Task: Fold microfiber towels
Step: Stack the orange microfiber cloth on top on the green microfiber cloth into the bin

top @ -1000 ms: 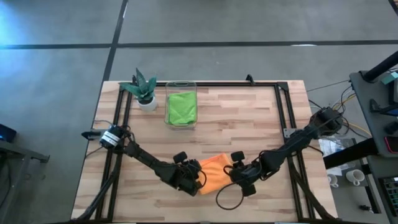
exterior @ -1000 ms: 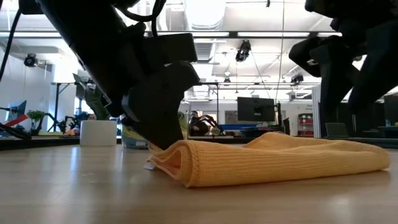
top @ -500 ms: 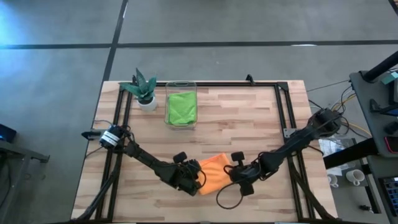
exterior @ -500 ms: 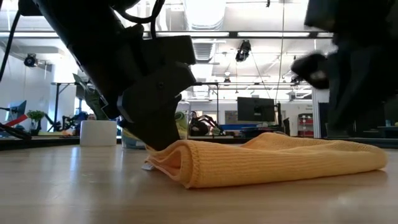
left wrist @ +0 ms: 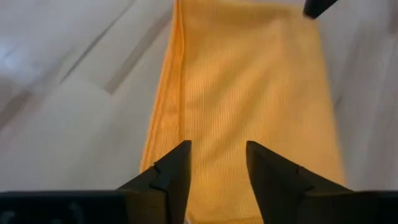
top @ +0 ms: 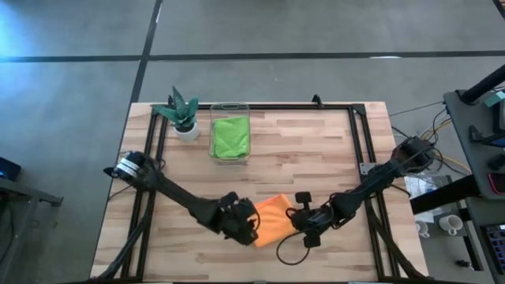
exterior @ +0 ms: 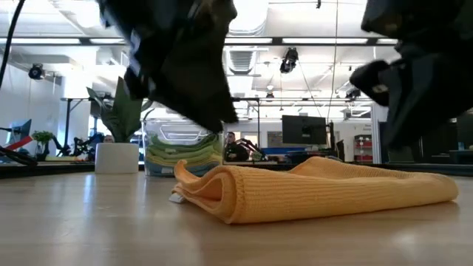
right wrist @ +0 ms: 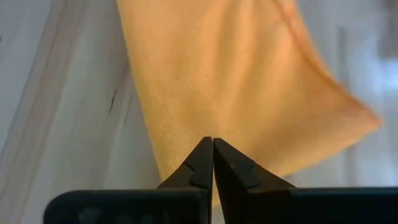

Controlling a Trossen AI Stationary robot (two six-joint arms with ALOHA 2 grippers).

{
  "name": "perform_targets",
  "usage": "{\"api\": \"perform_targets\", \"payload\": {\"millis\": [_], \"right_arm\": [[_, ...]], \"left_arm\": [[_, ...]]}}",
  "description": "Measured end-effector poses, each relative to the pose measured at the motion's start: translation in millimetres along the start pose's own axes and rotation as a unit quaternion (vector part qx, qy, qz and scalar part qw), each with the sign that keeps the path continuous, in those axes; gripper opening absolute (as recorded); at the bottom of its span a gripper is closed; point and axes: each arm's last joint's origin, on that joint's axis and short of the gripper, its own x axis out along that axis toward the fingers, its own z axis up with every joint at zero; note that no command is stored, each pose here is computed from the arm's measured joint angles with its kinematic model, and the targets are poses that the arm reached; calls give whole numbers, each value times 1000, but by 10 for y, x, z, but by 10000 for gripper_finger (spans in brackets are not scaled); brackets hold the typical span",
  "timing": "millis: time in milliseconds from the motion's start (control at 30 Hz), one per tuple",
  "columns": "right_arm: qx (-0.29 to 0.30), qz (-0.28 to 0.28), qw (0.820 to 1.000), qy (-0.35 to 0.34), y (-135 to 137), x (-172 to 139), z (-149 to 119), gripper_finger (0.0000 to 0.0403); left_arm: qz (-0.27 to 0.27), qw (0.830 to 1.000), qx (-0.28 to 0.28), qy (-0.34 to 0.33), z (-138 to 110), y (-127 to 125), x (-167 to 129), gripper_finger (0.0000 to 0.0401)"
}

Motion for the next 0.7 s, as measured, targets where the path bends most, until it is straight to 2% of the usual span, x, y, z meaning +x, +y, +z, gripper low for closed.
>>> {"api": "perform_targets", "payload": {"millis": [167, 333, 533, 633, 700], "right_arm": [[-6, -17, 1000, -14, 18, -119, 104, 8], [-5, -15, 999, -32, 74, -201, 153, 8], [3, -14, 1000, -25, 83, -221, 136, 8], [2, -14, 1000, -25, 85, -218, 135, 9], [4, -15, 1000, -22, 83, -217, 129, 9]], "left_arm": [[-14, 997, -74, 4, 287, 181, -74, 182], [-24, 996, -84, 32, 435, 331, 49, 233], [-70, 989, -102, 76, 655, 403, 113, 240], [-75, 990, -83, 84, 747, 438, 225, 240], [-55, 991, -58, 103, 735, 462, 314, 240]]}}
